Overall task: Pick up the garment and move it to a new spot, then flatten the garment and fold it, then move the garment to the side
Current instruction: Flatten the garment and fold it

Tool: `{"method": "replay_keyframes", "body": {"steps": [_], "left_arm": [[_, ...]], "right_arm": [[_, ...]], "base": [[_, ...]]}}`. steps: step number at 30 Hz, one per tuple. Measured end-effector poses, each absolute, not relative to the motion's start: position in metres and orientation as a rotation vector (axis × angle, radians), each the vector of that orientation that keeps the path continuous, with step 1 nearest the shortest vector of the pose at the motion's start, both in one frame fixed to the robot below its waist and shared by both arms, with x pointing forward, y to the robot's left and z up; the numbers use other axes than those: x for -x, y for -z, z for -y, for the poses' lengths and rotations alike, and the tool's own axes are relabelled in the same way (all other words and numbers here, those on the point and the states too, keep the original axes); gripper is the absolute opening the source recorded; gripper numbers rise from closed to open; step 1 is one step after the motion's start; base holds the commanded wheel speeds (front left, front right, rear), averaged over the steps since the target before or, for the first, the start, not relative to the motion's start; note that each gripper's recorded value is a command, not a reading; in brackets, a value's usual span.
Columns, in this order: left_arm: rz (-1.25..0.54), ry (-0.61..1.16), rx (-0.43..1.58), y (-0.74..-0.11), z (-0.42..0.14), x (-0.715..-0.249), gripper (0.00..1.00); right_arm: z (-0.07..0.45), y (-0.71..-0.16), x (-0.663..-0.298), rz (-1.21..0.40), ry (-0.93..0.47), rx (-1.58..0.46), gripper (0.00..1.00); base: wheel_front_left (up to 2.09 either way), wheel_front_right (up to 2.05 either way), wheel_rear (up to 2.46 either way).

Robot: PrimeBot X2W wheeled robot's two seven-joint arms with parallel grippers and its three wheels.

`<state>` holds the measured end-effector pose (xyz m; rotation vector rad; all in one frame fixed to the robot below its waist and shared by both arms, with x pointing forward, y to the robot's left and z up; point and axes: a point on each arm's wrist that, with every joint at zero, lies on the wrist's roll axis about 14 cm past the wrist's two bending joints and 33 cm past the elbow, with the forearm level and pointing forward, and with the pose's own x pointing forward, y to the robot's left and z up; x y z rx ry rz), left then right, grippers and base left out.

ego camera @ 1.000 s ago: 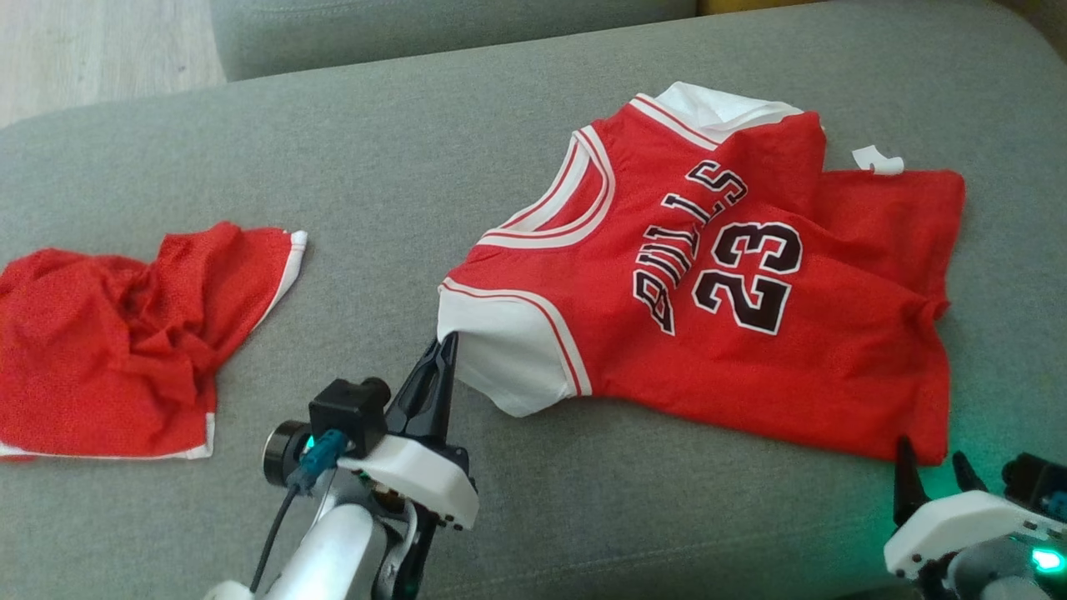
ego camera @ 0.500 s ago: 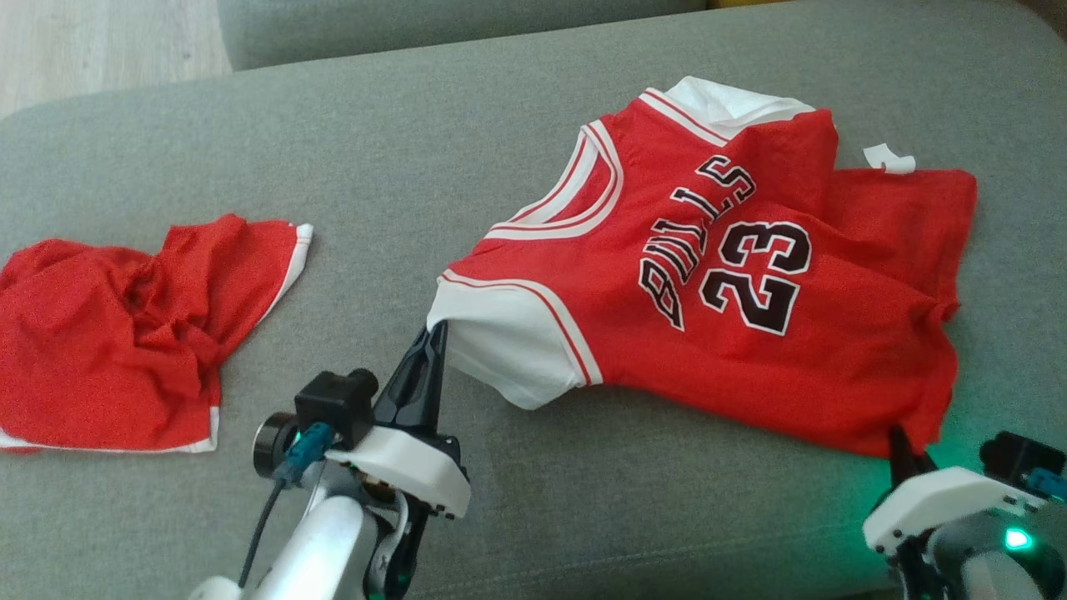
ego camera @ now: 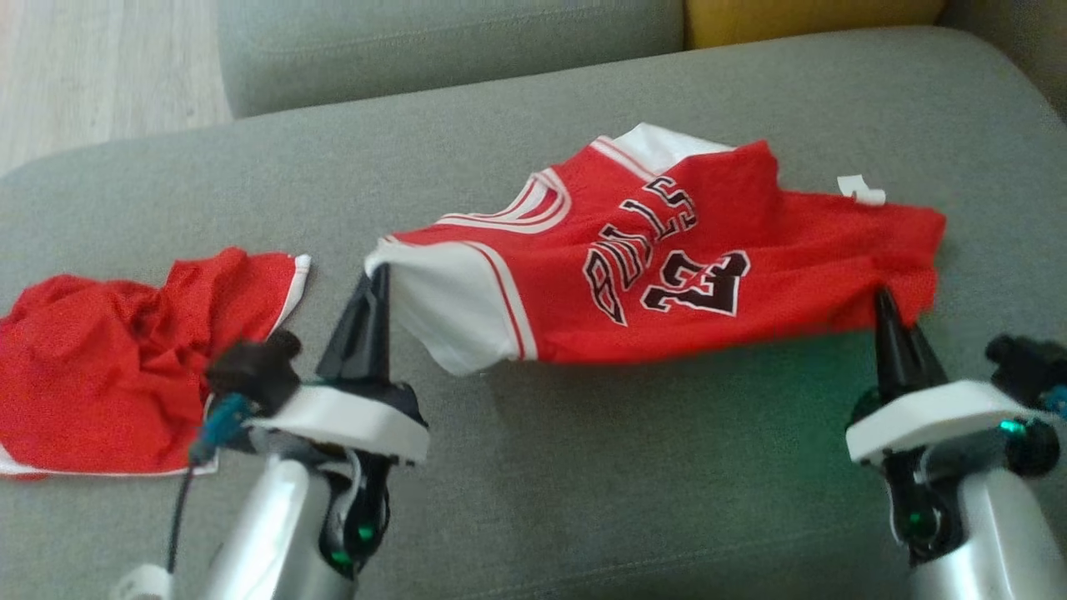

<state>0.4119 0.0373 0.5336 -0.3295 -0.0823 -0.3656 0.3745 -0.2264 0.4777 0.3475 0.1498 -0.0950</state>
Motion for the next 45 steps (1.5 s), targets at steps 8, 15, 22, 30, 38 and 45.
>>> {"method": "replay_keyframes", "body": {"steps": [8,15,22,30,38,45], "left_arm": [[0.257,0.352,0.518,-0.606,-0.050,-0.418,0.00],[0.453,0.393,0.657,-0.691,-0.057,-0.405,0.00],[0.539,0.436,0.721,-0.731,-0.059,-0.372,0.00],[0.545,0.434,0.756,-0.742,-0.066,-0.357,0.00],[0.387,0.450,0.701,-0.730,-0.049,-0.417,0.00],[0.333,0.436,0.547,-0.741,-0.041,-0.526,0.00]], "right_arm": [[0.212,-0.584,-0.385,0.138,-0.039,-0.318,0.00],[0.202,-0.657,-0.382,0.322,-0.119,-0.295,0.00],[0.198,-0.684,-0.362,0.375,-0.144,-0.285,0.00],[0.211,-0.679,-0.347,0.330,-0.104,-0.341,0.00],[0.226,-0.662,-0.392,0.198,-0.063,-0.363,0.00],[0.237,-0.687,-0.503,0.161,-0.030,-0.333,0.00]], "base": [[0.00,0.00,0.00],[0.00,0.00,0.00],[0.00,0.00,0.00],[0.00,0.00,0.00],[0.00,0.00,0.00],[0.00,0.00,0.00]]}}
